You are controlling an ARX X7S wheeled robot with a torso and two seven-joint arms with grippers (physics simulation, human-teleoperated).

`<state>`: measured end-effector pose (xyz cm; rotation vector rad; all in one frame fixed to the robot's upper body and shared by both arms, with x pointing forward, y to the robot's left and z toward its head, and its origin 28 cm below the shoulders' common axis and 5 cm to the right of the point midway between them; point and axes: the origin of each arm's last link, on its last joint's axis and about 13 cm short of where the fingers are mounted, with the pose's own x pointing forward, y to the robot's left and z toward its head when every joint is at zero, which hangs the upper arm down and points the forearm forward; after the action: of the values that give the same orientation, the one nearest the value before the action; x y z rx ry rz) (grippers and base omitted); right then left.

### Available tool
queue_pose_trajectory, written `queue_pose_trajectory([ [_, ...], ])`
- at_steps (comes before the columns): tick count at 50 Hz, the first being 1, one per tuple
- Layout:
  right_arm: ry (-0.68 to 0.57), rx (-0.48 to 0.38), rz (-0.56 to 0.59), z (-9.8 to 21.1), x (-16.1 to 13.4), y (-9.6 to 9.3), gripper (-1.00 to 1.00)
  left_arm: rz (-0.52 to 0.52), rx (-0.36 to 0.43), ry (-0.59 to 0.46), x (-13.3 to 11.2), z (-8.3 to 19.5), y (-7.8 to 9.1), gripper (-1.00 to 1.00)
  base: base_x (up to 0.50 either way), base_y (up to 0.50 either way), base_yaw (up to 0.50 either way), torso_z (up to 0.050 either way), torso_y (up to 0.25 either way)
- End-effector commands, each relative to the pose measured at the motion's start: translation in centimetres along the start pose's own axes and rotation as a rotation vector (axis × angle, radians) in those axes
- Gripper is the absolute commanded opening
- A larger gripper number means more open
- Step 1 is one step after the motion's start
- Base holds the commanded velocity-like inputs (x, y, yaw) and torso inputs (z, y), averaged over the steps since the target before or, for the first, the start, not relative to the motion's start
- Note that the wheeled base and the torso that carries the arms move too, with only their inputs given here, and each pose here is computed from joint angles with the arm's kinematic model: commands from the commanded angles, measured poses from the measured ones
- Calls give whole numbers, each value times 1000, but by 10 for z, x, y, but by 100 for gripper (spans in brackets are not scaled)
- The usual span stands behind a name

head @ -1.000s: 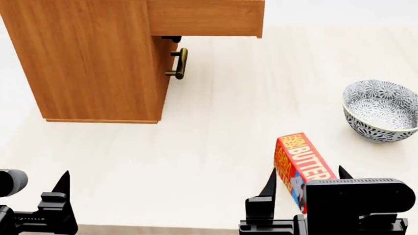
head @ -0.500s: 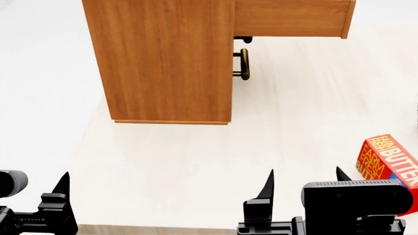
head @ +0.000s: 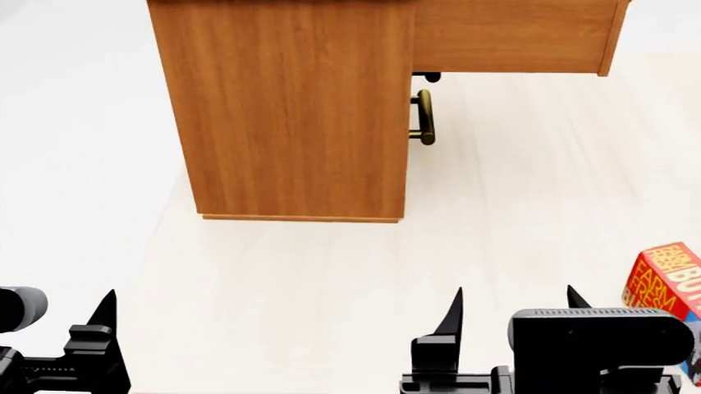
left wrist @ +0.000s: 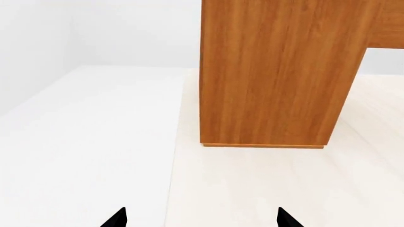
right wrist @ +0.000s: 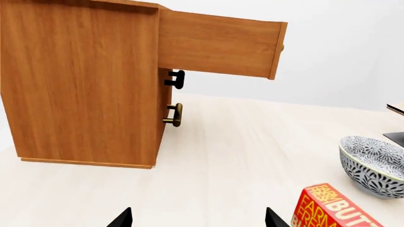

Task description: Close the top drawer of the cabinet.

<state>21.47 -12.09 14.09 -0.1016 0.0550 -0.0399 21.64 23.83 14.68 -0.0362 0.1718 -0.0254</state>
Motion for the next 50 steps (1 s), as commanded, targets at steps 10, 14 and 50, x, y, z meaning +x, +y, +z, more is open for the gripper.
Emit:
queue_pose_trajectory([
  [10,-6,85,20,3,0,-3,100,0,-4,-2,0,0,0,100,500,0,0,0,0],
  [14,-4,81,16,3,0,-3,100,0,-5,-2,0,0,0,100,500,0,0,0,0],
  [50,98,-18,-225,-16,9,-35,100,-1,-5,0,0,-1,0,100,264,0,0,0,0],
])
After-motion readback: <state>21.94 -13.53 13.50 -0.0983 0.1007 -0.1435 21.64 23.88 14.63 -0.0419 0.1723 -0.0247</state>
